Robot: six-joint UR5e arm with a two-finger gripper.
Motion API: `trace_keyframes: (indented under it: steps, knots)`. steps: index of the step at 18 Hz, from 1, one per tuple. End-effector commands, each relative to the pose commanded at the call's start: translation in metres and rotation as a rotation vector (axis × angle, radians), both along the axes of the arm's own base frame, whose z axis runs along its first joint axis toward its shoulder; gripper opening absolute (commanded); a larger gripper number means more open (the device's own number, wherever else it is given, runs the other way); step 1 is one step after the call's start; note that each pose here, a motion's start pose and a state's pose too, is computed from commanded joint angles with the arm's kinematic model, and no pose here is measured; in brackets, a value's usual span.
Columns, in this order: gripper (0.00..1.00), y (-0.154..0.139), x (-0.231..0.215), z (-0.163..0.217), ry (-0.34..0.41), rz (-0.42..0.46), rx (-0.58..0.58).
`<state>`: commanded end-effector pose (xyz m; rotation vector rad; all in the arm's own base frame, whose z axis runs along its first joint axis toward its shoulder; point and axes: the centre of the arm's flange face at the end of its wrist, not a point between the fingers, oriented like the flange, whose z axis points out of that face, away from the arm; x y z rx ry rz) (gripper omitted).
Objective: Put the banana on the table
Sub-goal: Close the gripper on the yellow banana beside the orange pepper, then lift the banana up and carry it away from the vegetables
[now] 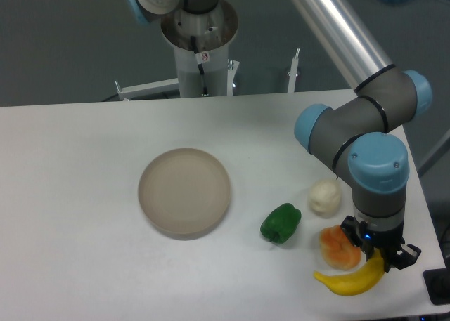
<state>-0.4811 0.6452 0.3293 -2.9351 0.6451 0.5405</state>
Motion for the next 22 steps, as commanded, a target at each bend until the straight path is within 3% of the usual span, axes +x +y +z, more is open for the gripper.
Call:
trace_keyframes:
  steps: [13, 16, 22]
  knots:
    - [0.32, -0.012, 0.014, 0.014, -0.009, -0.002, -0.006]
    - [0.32, -0.031, 0.025, 0.017, -0.025, -0.004, -0.027]
    - [0.32, -0.107, 0.032, 0.032, -0.041, -0.055, -0.091]
